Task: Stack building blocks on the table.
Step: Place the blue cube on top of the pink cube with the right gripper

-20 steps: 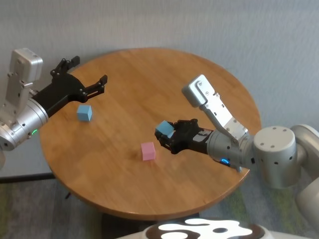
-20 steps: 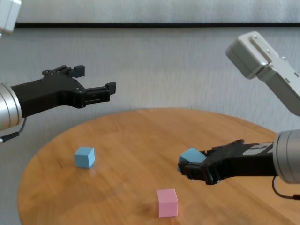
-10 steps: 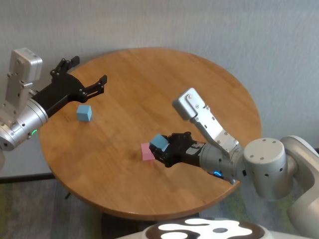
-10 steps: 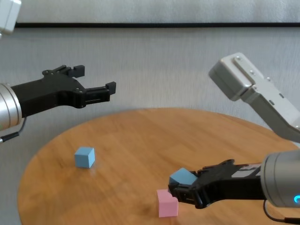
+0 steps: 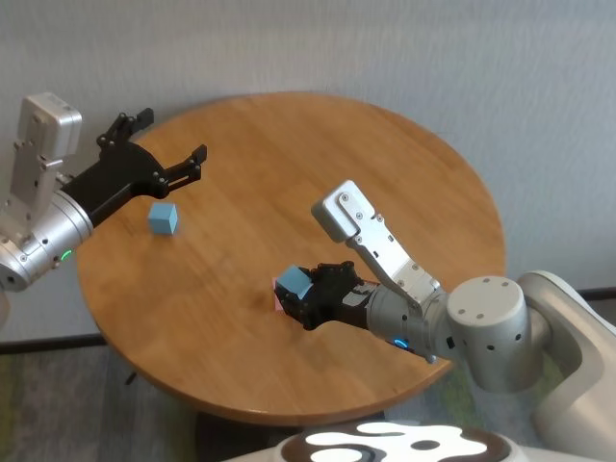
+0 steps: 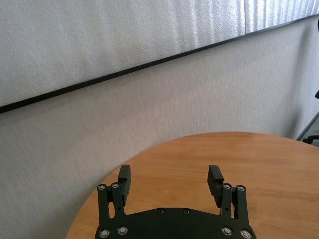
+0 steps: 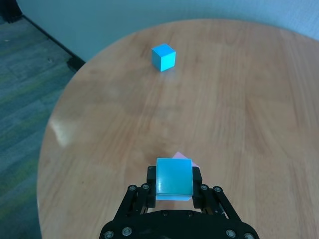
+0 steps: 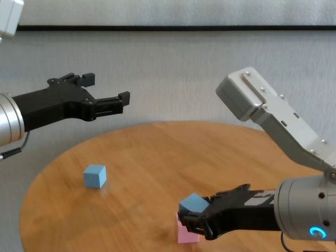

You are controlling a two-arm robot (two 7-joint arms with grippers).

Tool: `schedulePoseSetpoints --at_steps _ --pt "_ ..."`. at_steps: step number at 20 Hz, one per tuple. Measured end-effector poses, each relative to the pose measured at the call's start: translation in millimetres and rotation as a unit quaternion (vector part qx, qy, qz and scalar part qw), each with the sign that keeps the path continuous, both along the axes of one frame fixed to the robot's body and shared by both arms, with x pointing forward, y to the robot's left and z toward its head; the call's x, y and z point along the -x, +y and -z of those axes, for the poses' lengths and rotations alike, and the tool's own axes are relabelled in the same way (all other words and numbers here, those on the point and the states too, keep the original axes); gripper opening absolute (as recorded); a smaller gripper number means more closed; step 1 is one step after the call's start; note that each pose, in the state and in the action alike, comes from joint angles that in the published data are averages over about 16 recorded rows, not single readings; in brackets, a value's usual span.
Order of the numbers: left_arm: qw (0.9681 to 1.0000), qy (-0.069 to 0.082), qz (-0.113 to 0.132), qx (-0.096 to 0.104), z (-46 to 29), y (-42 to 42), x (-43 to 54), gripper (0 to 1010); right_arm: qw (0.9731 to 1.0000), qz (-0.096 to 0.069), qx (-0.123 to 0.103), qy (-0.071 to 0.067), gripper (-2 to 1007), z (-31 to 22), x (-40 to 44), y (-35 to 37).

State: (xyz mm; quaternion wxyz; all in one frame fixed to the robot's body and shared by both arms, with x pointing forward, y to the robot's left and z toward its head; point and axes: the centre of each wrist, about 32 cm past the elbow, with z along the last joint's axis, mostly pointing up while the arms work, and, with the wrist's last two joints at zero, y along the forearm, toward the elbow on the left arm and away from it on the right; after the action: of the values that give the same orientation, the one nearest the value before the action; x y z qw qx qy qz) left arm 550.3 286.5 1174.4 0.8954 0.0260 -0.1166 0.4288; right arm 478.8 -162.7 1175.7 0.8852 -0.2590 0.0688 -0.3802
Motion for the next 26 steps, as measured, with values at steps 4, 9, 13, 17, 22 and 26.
schedulePoseSetpoints --at_steps 4,9,13,17,22,26 --pt "1.0 0.0 0.0 0.0 0.0 0.0 0.0 1000 1.0 0.007 0.002 0.005 361 1.1 -2.2 4.4" --pt "1.0 0.0 0.0 0.0 0.0 0.0 0.0 1000 0.9998 0.017 0.004 0.012 361 1.2 -5.8 8.5" --pt "1.0 0.0 0.0 0.0 0.0 0.0 0.0 1000 0.9996 0.023 0.005 0.015 361 0.6 -8.2 11.2" --pt "1.0 0.0 0.0 0.0 0.0 0.0 0.0 1000 0.9995 0.025 0.007 0.018 361 0.0 -9.2 13.7" --pt "1.0 0.0 0.0 0.0 0.0 0.0 0.0 1000 0.9994 0.028 0.01 0.018 361 0.3 -9.2 16.6" --pt "1.0 0.0 0.0 0.0 0.0 0.0 0.0 1000 0.9992 0.033 0.015 0.017 361 1.1 -9.3 18.9"
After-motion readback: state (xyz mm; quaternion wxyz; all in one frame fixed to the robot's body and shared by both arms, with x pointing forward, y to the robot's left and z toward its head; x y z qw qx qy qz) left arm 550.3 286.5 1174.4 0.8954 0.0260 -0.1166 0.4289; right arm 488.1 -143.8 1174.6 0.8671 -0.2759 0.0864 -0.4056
